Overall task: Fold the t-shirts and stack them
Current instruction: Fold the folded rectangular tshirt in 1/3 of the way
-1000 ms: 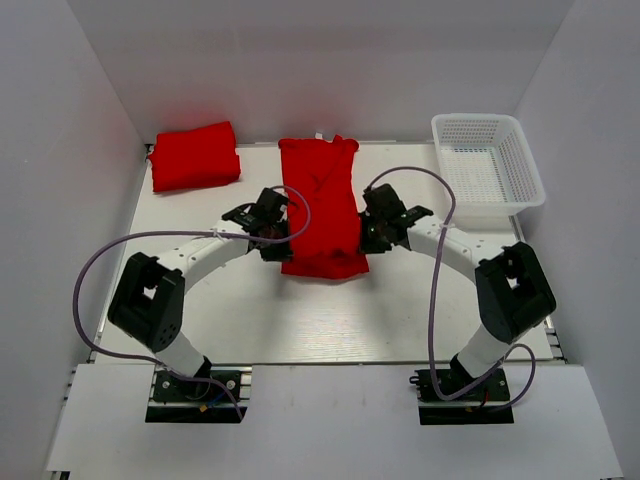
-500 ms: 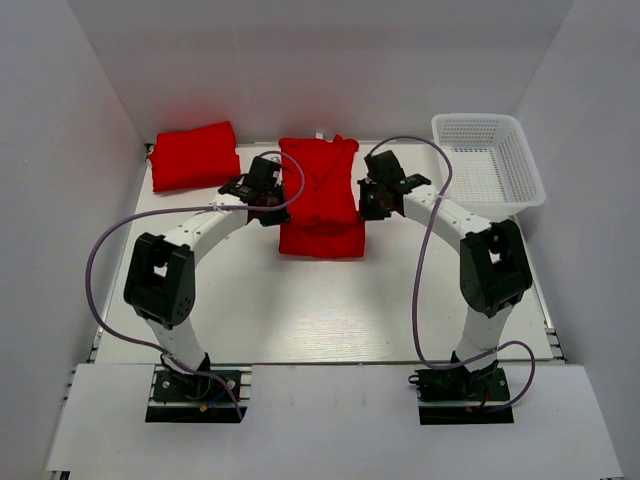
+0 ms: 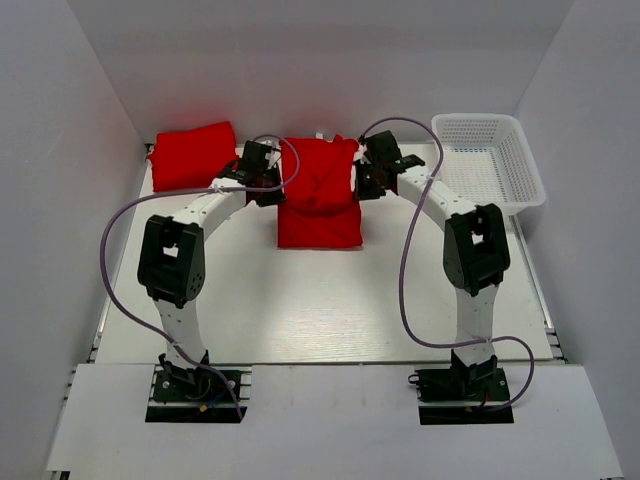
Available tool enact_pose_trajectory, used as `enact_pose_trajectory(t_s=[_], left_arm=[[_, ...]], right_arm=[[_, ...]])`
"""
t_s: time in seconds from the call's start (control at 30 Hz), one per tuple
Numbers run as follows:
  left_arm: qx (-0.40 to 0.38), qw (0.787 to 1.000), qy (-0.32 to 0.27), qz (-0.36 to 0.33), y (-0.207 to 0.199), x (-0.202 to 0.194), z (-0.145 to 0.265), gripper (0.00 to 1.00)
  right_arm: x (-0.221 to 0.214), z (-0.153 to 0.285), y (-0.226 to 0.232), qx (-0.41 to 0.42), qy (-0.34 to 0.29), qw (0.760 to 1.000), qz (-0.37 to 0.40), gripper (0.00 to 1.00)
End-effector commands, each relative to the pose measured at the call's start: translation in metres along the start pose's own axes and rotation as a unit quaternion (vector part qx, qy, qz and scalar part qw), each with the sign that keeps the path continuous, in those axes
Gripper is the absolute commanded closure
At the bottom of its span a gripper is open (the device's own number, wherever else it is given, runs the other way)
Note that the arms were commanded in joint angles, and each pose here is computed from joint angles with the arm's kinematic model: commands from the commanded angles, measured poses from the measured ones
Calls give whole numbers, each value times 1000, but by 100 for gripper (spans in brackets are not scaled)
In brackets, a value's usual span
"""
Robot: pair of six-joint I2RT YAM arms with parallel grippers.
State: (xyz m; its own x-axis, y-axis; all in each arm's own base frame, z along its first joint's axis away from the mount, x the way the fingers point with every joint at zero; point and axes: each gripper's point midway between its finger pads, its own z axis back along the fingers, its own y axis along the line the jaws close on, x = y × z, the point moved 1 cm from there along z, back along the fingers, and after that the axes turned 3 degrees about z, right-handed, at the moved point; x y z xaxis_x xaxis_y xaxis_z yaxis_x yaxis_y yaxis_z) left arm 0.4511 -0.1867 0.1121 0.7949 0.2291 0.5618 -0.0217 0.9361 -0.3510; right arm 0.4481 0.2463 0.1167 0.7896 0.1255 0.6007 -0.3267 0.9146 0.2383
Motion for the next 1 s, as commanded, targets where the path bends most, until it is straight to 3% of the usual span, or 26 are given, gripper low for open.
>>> enact_pose_trajectory(t_s=[0.0, 0.3, 0.57, 0.67, 0.7, 0.73, 0.77, 0.8, 0.97], left_arm=[[-41, 997, -43, -40, -15, 33, 2, 100], [-58, 993, -72, -66, -13, 60, -18, 100], [-75, 992, -67, -72, -7, 59, -38, 100], [-65, 994, -64, -61, -2, 62, -39, 58], [-65, 994, -63, -61, -3, 63, -38, 33], [-60, 994, -65, -61, -1, 64, -38, 3], [-49, 994, -73, -62, 4, 72, -35, 0], [-50, 994, -75, -63, 1, 78, -31, 0], [-35, 992, -93, -71, 3, 96, -9, 0]], right_arm=[[19, -5, -7, 10, -14, 1000, 13, 100], [41, -22, -19, 43, -34, 998, 12, 100], [49, -34, -22, 75, -49, 996, 23, 100], [46, -43, -25, 75, -44, 996, 37, 94], [52, -41, -24, 76, -49, 995, 39, 79], [53, -43, -25, 74, -47, 995, 38, 44], [54, -44, -28, 67, -46, 996, 36, 33], [60, -42, -25, 66, -54, 996, 40, 10], [77, -14, -20, 56, -86, 993, 58, 10]])
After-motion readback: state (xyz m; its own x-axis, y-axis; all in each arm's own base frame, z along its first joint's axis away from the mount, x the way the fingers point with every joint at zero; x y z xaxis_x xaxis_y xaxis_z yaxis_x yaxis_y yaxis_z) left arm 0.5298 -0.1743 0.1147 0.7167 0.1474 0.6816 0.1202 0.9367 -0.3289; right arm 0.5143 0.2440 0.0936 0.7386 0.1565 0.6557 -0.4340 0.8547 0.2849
